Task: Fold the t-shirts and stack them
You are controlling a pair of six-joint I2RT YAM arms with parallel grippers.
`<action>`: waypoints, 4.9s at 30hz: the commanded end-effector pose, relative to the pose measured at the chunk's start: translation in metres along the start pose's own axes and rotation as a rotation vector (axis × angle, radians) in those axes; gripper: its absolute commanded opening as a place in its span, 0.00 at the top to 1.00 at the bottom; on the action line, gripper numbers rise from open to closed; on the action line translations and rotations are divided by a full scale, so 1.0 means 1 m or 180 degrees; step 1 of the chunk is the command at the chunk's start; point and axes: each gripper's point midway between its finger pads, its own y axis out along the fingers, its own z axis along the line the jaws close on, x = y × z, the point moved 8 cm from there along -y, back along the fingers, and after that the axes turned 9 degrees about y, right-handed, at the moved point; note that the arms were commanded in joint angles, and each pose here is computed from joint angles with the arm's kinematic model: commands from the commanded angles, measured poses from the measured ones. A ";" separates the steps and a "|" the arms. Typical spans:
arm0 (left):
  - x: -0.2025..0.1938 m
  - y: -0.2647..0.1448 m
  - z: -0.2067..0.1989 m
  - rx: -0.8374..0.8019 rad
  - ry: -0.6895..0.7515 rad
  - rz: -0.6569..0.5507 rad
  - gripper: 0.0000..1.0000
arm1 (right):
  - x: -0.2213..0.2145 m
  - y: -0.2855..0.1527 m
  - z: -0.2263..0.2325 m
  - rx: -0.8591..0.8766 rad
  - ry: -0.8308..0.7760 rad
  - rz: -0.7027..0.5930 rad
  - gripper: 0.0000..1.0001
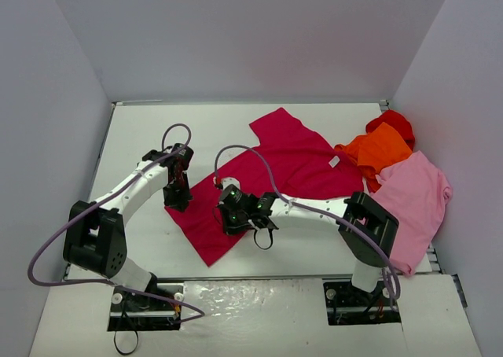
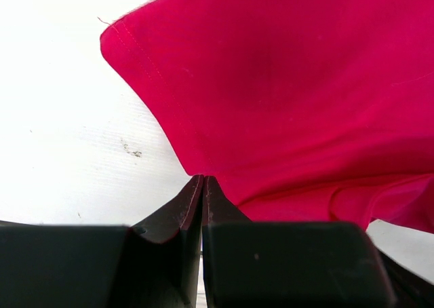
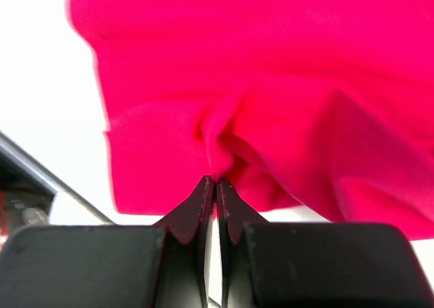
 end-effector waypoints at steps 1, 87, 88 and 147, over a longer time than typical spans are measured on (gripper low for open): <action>0.004 -0.006 0.002 -0.0020 -0.0009 -0.0128 1.00 | 0.042 -0.029 0.047 0.0443 -0.0151 -0.0386 1.00; -0.063 0.056 -0.100 -0.1073 0.0200 0.0447 1.00 | 0.233 -0.020 -0.316 -0.1798 0.1559 -0.1613 1.00; -0.064 0.056 -0.098 -0.1036 0.0210 0.0452 1.00 | 0.237 -0.022 -0.322 -0.1792 0.1573 -0.1637 1.00; -0.090 -0.007 -0.061 -0.1190 0.0055 0.0089 1.00 | 0.183 -0.105 -0.238 -0.0995 0.1477 -0.1740 1.00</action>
